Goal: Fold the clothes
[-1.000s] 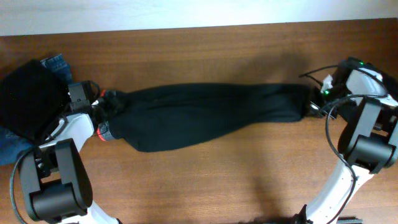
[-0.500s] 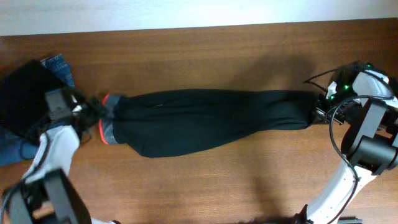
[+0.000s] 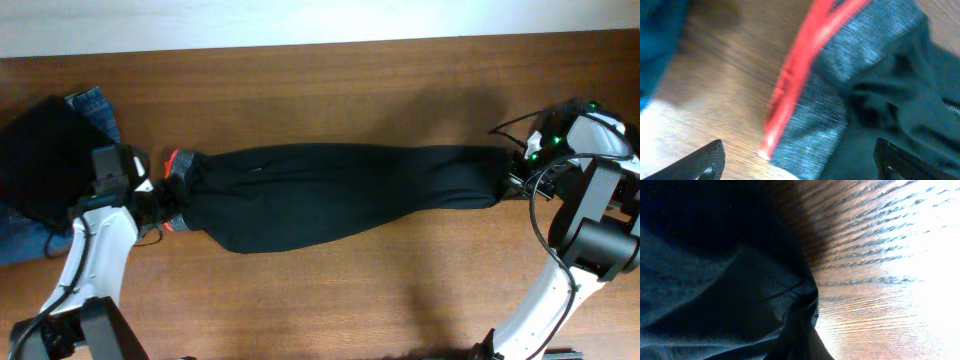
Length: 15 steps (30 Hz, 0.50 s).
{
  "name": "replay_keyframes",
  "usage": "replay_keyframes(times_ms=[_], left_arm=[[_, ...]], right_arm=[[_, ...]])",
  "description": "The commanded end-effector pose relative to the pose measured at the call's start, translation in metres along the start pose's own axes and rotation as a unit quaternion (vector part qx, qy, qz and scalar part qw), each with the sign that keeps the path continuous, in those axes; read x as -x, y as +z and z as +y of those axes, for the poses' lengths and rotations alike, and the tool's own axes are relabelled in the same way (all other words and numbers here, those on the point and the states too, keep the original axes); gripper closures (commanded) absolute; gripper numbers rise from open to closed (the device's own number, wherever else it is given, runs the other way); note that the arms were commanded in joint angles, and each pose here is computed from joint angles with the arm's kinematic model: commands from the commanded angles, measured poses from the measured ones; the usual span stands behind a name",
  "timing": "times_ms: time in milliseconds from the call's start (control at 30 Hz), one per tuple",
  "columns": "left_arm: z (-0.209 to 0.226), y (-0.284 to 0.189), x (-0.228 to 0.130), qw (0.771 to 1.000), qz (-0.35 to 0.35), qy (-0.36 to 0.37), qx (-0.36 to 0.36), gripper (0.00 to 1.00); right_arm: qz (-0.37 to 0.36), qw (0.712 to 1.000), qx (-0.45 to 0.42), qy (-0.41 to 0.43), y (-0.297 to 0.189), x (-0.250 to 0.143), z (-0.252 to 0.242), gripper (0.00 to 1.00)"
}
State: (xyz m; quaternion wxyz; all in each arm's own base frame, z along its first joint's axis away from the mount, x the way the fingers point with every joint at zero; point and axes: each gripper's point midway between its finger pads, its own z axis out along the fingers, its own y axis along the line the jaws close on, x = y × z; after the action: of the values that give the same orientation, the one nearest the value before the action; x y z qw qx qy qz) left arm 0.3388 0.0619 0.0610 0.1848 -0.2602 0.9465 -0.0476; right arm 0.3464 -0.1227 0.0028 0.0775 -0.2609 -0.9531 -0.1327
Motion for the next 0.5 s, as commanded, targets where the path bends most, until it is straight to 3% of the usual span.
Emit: replay_keyframes(times_ms=[0,200,300,400,467], left_arm=[[-0.023,0.001,-0.011,0.997,0.009,0.077,-0.017,0.08],[-0.055,0.001,-0.006,0.987,-0.023,0.156,-0.039,0.11],[-0.076,-0.001,0.008,0.971,-0.067,0.221,-0.057,0.24],[-0.095,-0.001,0.011,0.936,-0.094,0.332,-0.064,0.25],[-0.108,0.003,0.004,0.900,-0.097,0.420,-0.064,0.14]], right_arm=[[0.007,0.999,-0.043,0.000,0.010,-0.001,-0.018,0.96],[0.008,0.999,-0.044,0.000,0.010,-0.001,-0.018,0.96],[0.008,0.999,-0.044,0.001,0.010,-0.001,-0.019,0.96],[0.008,0.999,-0.044,0.000,0.010,-0.001,-0.018,0.96],[0.009,0.999,-0.043,0.000,0.010,-0.002,-0.018,0.96]])
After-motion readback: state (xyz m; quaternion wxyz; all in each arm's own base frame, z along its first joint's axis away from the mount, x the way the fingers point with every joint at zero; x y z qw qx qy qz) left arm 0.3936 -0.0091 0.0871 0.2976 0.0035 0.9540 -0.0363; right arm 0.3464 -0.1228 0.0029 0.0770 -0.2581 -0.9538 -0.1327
